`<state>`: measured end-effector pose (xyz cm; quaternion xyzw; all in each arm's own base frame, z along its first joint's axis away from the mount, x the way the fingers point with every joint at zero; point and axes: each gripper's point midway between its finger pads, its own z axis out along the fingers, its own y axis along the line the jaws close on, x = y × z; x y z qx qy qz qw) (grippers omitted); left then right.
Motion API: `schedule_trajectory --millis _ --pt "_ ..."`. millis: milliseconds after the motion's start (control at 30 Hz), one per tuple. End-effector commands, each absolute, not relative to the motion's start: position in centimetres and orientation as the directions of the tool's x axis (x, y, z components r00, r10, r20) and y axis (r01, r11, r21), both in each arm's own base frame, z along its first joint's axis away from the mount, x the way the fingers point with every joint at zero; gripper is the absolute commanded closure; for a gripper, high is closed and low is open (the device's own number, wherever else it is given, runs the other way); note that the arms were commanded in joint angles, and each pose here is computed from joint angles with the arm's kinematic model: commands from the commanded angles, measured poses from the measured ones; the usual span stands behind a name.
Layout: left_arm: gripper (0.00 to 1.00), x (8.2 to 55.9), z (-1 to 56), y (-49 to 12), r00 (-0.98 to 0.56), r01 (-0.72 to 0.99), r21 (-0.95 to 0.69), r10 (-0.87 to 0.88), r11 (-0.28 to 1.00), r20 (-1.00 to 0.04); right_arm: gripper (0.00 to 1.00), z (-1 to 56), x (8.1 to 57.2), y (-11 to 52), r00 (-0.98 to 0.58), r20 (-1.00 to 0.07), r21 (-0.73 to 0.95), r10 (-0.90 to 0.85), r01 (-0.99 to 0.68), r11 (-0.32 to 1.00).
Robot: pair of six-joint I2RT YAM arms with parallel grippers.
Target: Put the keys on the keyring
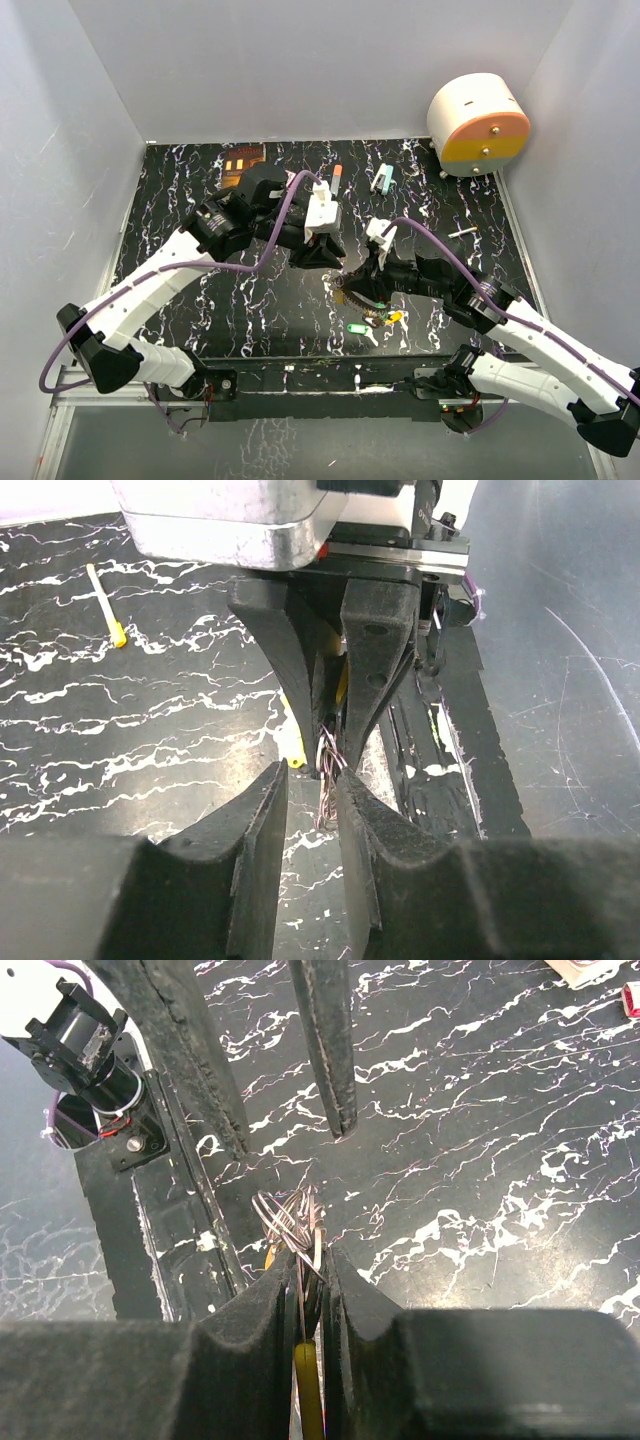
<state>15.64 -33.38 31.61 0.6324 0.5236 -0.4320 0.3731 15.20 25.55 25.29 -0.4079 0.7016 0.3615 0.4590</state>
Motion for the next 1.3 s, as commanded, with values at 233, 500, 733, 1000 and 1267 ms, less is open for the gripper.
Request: schedule_trajectory --millis 233,500,733,1000,1267 --pt "0.73 16.3 31.3 -33.5 0.037 0.989 -0.023 0.391 -0.148 -0.92 0.92 30.1 16.0 26.2 -0.164 -0.975 0.089 -0.151 -0.908 0.41" --pt "0.73 16.5 31.4 -33.6 0.004 0.989 -0.058 0.42 -0.137 -0.908 0.92 29.5 16.9 25.8 -0.194 -0.968 0.1 -0.161 -0.881 0.463" --pt "0.73 17.3 31.6 -33.1 0.037 0.994 -0.012 0.452 -0.104 -0.891 0.92 29.3 17.7 25.2 -0.252 -0.954 0.13 -0.162 -0.836 0.532" --pt "0.75 17.2 31.2 -33.9 0.025 0.991 -0.04 0.471 -0.128 -0.882 0.92 29.4 18.7 24.7 -0.32 -0.933 0.159 -0.167 -0.78 0.605" --pt "0.75 17.3 29.8 -34.9 0.029 0.991 -0.044 0.519 -0.129 -0.854 0.92 30.0 19.2 24.4 -0.33 -0.93 0.158 -0.163 -0.758 0.633"
